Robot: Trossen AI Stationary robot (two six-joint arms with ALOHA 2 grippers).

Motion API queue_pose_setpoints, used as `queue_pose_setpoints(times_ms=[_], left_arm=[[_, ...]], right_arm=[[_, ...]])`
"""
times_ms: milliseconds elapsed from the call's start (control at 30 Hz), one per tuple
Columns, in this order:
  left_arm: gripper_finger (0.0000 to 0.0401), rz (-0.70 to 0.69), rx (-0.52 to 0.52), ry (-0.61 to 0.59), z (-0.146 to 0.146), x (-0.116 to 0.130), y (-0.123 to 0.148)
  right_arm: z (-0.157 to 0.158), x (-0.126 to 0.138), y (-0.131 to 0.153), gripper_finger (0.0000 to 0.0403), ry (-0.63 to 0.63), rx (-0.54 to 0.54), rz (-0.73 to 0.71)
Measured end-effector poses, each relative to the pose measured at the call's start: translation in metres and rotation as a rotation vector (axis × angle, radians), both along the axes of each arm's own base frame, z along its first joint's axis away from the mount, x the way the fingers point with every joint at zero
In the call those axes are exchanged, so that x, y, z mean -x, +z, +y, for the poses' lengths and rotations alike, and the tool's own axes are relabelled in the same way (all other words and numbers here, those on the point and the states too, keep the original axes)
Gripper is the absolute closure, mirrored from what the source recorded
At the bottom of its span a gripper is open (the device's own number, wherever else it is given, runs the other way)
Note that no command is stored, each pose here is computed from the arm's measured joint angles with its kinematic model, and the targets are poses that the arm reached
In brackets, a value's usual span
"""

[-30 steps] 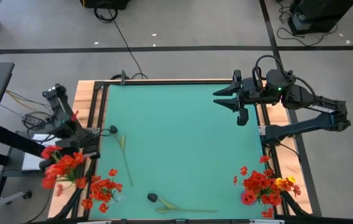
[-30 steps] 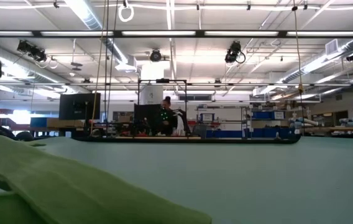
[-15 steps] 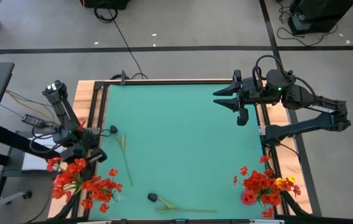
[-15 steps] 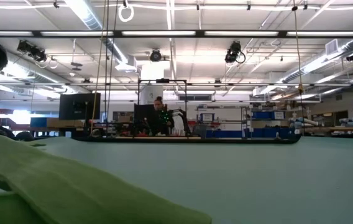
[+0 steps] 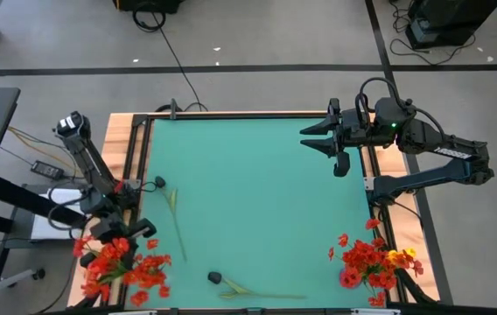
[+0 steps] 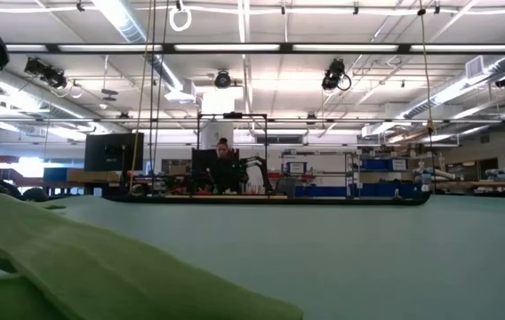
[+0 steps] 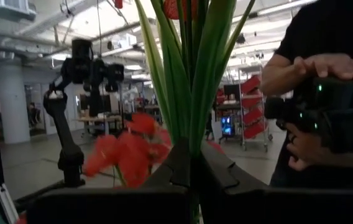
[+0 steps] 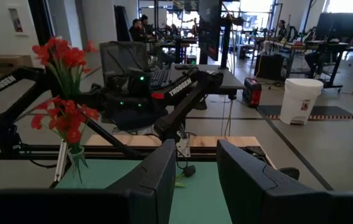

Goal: Sort flowers into vase by color
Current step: Put the orange flowers into the transparent vase

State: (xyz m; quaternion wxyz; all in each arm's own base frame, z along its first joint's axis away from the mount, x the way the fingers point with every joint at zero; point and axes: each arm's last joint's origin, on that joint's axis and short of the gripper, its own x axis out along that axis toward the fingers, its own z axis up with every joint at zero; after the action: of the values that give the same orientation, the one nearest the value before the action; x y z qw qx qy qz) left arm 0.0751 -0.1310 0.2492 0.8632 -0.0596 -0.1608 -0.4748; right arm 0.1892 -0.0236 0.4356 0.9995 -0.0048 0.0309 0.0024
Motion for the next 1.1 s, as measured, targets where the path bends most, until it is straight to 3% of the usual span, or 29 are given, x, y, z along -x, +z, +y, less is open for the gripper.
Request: queue_pose_setpoints(times_ms=[267,733,900,1100], left_arm=[[0.0376,0.016,-0.023,0.0,-0.003,-0.002,-0.004],[0.0182,0.069,0.012,0.01,-0.003,-0.002,-0.004],[0.0151,0.076,-0.001,-0.022,-0.008,0.001,0.007],[0.0137,0.153,-0.106,-0.037,-0.015,0.0,0.019]], right_arm=[[0.0,0.0,0.0,0.0277,0.0,0.0,0.0],[0.0,0.0,0.0,0.0277,0.0,0.0,0.0],[0.0,0.0,0.0,0.0277,0.0,0.0,0.0],[0.0,0.0,0.0,0.0277,0.0,0.0,0.0]])
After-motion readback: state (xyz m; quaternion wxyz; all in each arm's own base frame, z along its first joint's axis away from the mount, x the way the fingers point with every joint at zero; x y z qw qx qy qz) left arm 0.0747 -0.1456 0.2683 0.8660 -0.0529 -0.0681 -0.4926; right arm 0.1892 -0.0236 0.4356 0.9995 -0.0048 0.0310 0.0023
